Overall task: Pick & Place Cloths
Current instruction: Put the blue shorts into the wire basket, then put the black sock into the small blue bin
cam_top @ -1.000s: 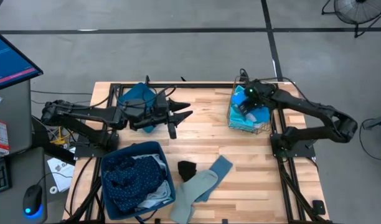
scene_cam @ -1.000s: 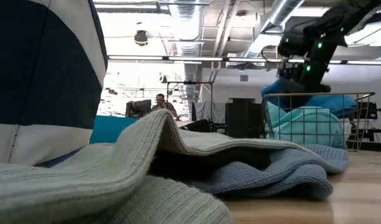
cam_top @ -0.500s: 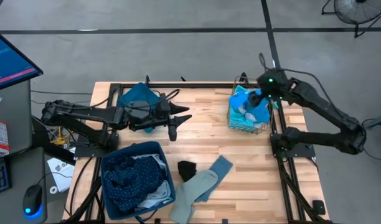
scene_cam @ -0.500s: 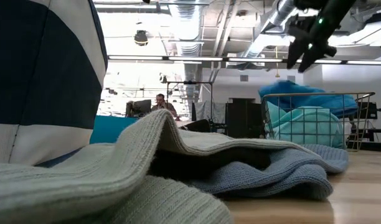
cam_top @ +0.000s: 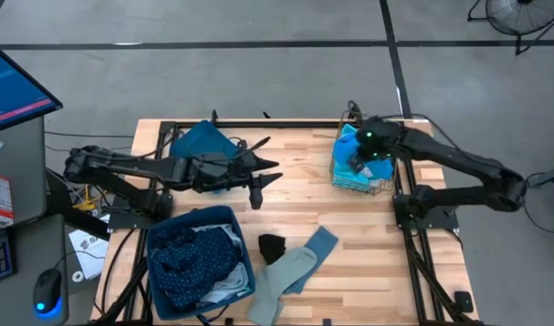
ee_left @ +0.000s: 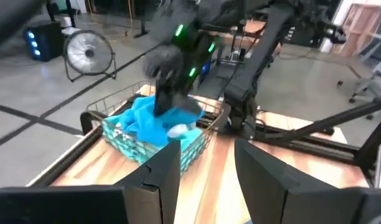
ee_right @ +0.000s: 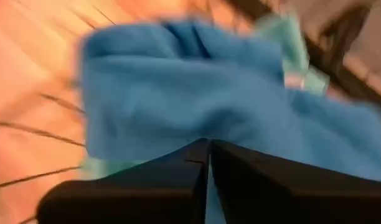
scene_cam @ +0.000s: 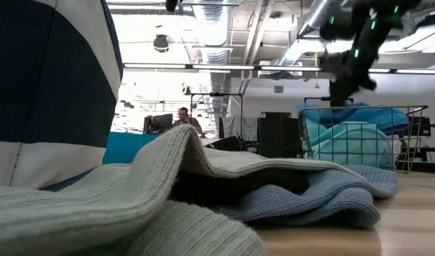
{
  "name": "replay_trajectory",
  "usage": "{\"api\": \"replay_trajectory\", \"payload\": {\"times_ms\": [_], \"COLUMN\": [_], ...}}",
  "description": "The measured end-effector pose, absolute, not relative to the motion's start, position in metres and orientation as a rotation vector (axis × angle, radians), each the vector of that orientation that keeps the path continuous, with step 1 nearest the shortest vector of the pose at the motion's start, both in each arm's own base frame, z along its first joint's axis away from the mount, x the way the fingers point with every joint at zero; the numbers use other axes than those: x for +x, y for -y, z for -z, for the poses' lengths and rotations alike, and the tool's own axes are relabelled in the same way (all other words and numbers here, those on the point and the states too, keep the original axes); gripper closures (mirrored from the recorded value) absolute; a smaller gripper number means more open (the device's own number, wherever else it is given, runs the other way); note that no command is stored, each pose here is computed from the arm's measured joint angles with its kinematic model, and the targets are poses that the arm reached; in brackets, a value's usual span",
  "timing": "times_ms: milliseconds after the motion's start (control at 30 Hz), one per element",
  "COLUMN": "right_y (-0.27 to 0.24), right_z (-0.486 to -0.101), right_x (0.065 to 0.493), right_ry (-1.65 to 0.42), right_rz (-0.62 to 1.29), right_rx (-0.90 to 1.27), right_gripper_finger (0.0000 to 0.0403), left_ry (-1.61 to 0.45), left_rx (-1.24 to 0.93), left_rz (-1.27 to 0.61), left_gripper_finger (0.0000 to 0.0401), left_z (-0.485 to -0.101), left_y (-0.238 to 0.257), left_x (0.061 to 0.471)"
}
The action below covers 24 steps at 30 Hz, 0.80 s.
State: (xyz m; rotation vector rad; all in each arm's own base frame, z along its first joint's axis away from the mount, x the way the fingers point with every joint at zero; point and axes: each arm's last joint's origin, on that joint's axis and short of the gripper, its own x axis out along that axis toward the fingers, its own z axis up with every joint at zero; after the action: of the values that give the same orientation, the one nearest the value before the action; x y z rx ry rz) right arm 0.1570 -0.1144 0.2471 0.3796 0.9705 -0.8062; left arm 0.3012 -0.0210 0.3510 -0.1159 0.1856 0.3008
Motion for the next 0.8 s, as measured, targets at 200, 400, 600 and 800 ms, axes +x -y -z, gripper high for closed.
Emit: {"api": "replay_trajectory", "payload": {"times_ms": [200, 400, 600, 800], "right_y": [0.124, 0.126, 0.130, 0.129], "right_z": [-0.177, -0.159, -0.194, -0.250], "right_x": [0.155, 0.158, 0.166, 0.164], "right_ry": [-1.154, -1.224, -1.154, -1.040], "right_rz": [0.799, 0.735, 0.714, 0.709], "right_rx": [0.491, 0.508, 0.470, 0.406], "right_gripper_finger": [0.0371, 0.0397, 0.0394, 0.0361], "left_ry": [-0.191, -0.196, -0.209, -0.261], "left_rx": [-0.135, -0.131, -0.104, -0.070], "left_rz": [-0.297, -0.297, -0.251, -0.117], "left_gripper_finger": [0.0267, 0.0267, 0.0267, 0.0266], "left_z": [-0.349, -0.348, -0.347, -0.342], "left_y": [0.021, 0.021, 0.023, 0.029], "left_x": [0.303, 0.304, 0.304, 0.306]}}
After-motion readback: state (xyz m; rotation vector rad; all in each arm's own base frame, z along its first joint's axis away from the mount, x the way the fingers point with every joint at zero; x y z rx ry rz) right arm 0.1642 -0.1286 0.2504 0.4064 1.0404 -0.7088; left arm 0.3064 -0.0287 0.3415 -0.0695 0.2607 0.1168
